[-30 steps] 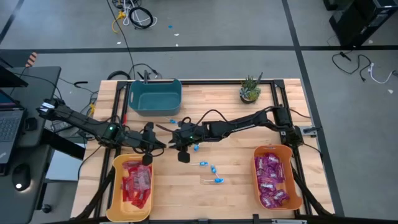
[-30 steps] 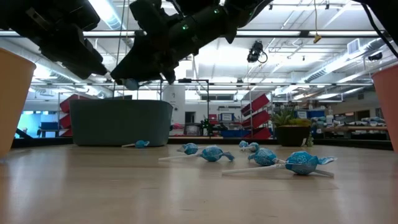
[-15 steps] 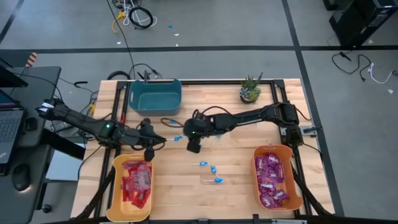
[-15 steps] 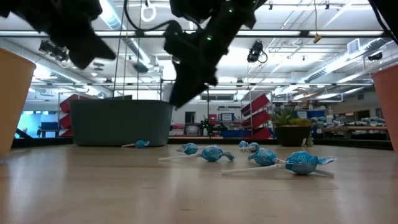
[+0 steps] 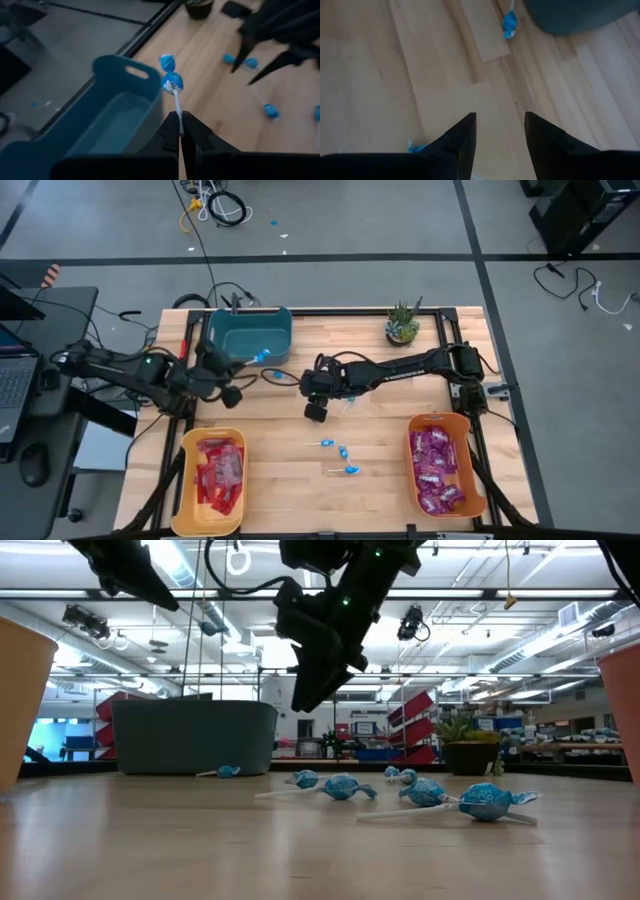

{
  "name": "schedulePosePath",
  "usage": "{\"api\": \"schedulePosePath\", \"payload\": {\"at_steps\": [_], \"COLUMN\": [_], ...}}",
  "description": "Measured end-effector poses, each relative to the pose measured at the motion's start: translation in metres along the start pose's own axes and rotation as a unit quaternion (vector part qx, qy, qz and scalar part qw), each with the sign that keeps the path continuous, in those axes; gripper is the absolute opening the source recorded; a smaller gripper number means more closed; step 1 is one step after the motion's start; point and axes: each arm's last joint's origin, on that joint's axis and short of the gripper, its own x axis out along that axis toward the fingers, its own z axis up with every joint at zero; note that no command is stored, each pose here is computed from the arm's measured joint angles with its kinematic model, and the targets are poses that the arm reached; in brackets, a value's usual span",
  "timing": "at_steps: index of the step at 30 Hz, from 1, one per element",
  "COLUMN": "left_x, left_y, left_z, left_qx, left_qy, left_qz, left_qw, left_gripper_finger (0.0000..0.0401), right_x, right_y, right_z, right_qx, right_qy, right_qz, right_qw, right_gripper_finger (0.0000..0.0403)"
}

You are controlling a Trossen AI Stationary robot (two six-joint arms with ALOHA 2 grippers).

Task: Sort candy
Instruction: Put the blue candy into the blue bin

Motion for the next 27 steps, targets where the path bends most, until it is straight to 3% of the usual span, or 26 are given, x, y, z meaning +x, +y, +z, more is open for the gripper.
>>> {"api": "schedulePosePath", "payload": {"at_steps": [5,13,27], "left_x": [0.005,0.011,0.033], "left_y": [0.017,0.04,0.057], "left_z": [-0.005,-0.013,0.004], "left_qx": [0.019,0.003,0.001], "left_qy": [0.05,0.119,0.123], "left_qz": [0.06,0.142,0.063], "left_qw": [0.997,0.983,0.99], "left_gripper_finger": [0.0,0.0,0.0], "right_x": [0.0,0.0,0.0], "right_y": [0.001,0.001,0.002], "right_z": [0.001,0.002,0.005], "right_qx": [0.002,0.003,0.002], "right_qy": [-0.006,-0.012,-0.026], "right_qz": [0.002,0.004,0.007], "right_qw": [1.0,1.0,1.0], "right_gripper_finger": [0.0154,0.0154,0.0154]}}
